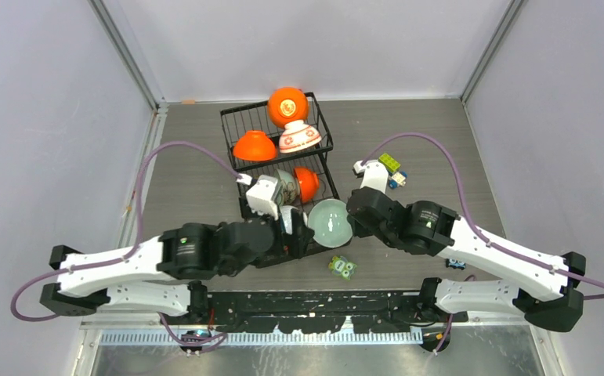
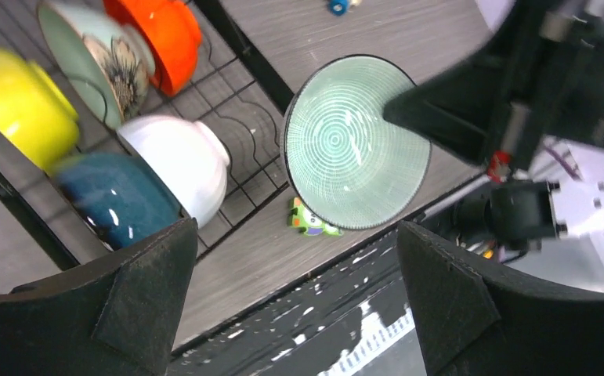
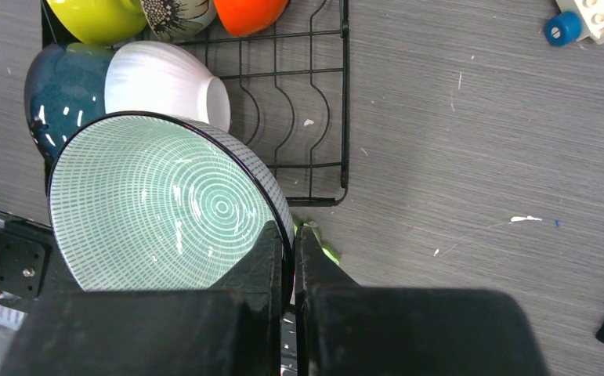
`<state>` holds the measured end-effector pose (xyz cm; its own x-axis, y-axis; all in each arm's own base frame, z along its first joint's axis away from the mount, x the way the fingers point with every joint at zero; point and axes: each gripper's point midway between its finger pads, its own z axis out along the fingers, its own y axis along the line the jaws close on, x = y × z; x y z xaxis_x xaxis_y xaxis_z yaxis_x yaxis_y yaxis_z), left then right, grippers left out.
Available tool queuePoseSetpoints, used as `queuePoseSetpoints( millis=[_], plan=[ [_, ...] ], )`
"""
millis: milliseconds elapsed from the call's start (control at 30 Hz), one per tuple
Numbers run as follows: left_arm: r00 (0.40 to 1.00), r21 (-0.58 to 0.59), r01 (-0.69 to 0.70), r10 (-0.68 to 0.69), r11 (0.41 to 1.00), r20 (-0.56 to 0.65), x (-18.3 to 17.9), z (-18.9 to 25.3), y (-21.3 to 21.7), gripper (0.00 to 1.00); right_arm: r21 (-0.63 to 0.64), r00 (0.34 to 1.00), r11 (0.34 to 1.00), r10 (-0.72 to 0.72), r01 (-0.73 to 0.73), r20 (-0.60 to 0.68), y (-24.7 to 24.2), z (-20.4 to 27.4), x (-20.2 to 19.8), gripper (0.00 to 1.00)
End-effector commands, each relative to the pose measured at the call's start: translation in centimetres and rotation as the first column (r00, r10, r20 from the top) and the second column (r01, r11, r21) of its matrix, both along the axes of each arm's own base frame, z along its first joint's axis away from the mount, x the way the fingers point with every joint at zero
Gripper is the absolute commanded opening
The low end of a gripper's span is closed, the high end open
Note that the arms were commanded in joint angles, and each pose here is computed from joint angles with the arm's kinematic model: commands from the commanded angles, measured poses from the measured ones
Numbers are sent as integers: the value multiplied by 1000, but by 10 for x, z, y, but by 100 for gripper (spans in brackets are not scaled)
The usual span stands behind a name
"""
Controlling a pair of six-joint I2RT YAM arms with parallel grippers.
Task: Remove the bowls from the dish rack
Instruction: Place the bowl at the center of the board.
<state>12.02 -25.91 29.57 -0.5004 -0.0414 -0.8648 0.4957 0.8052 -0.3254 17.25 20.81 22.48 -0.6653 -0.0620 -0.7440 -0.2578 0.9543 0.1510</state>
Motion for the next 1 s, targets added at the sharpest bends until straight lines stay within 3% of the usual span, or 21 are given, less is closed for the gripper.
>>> queuePoseSetpoints(
  millis=[0,100,300,467,867,967],
  plan=[
    [965,-178,-197,158,964,-210,13,7,-22,100,170,995,982,-93,84,46,21,24,15,1],
    [940,-116,-275,242,954,-240,24,-4,-20,100,196,996,977,-89,84,17,28,24,13,1],
    [925,-118,-331,297,936,-239,38,-16,-16,98,201,995,974,-102,101,-7,30,24,10,1],
    [897,-84,-389,357,917,-262,48,-32,-13,77,186,994,976,-110,110,-7,28,22,10,1],
    [883,5,-393,379,919,-276,50,-59,-24,51,192,992,974,-127,122,14,26,32,13,1],
    [880,5,-394,378,919,-287,50,-65,-26,39,193,991,973,-130,124,16,25,33,13,1]
  ],
)
